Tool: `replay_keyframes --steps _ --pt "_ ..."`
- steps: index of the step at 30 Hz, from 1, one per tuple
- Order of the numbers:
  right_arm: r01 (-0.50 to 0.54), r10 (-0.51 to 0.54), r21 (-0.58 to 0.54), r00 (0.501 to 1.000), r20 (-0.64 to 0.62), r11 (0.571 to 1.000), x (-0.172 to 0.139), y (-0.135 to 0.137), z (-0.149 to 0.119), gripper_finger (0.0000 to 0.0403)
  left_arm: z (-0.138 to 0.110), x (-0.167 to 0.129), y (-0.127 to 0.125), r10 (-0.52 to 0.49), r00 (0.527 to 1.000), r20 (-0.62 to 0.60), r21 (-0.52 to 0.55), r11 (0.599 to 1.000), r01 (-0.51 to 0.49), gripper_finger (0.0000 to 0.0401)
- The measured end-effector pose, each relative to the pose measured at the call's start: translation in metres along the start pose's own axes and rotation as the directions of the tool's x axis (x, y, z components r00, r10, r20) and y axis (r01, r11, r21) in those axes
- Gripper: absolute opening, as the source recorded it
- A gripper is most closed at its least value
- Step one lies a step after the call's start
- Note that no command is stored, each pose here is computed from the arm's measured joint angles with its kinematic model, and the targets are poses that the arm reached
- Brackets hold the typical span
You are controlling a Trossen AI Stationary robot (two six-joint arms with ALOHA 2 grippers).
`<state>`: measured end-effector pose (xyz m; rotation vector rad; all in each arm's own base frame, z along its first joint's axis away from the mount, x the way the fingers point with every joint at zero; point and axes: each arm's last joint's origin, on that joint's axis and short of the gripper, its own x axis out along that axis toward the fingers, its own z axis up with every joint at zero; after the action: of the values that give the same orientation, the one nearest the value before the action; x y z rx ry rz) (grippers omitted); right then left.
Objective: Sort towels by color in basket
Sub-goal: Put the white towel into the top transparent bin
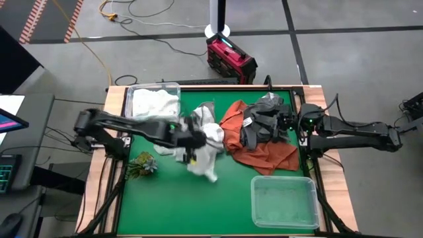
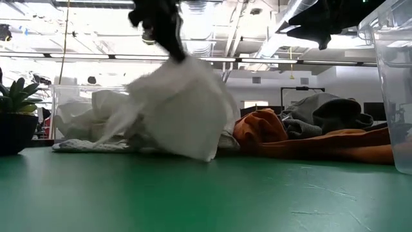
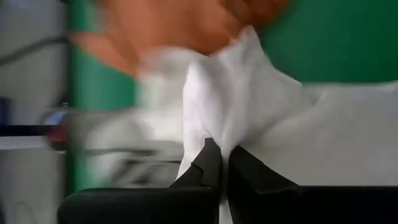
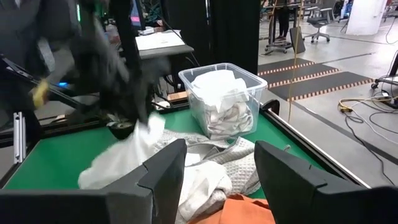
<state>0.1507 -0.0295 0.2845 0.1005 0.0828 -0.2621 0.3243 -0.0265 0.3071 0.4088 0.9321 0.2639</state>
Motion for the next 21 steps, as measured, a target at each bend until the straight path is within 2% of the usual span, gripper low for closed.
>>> replay_keyframes --steps 2,5,8,11,18,21 --pt "-0.001 0.001 0.000 1.000 0.000 1.000 0.000 0.000 0.000 0.0223 0.000 -0.025 0.019 0.134 0.989 0.062 -0.056 0.990 -0.131 0.0001" --pt "-0.001 0.001 0.000 1.000 -0.001 1.000 0.000 0.000 0.000 0.0223 -0.006 -0.064 0.043 0.339 0.932 0.125 -0.127 0.938 -0.324 0.0001" --pt "-0.001 0.001 -0.001 1.000 -0.001 1.000 0.000 0.000 0.000 0.0223 -0.015 -0.099 0.064 0.508 0.848 0.151 -0.189 0.857 -0.479 0.0001" --pt "-0.001 0.001 -0.012 1.000 0.000 1.000 0.000 0.000 0.000 0.0223 -0.025 -0.128 0.082 0.652 0.748 0.125 -0.239 0.752 -0.615 0.0001" --pt "-0.002 0.003 -0.015 1.000 0.016 1.000 0.002 0.000 0.001 0.0223 -0.049 -0.164 0.114 0.835 0.547 -0.055 -0.266 0.516 -0.814 0.0000" --pt "-0.002 0.002 -0.015 1.000 0.009 1.000 0.004 0.001 0.000 0.0223 -0.058 -0.172 0.124 0.862 0.492 -0.121 -0.265 0.450 -0.853 0.0000"
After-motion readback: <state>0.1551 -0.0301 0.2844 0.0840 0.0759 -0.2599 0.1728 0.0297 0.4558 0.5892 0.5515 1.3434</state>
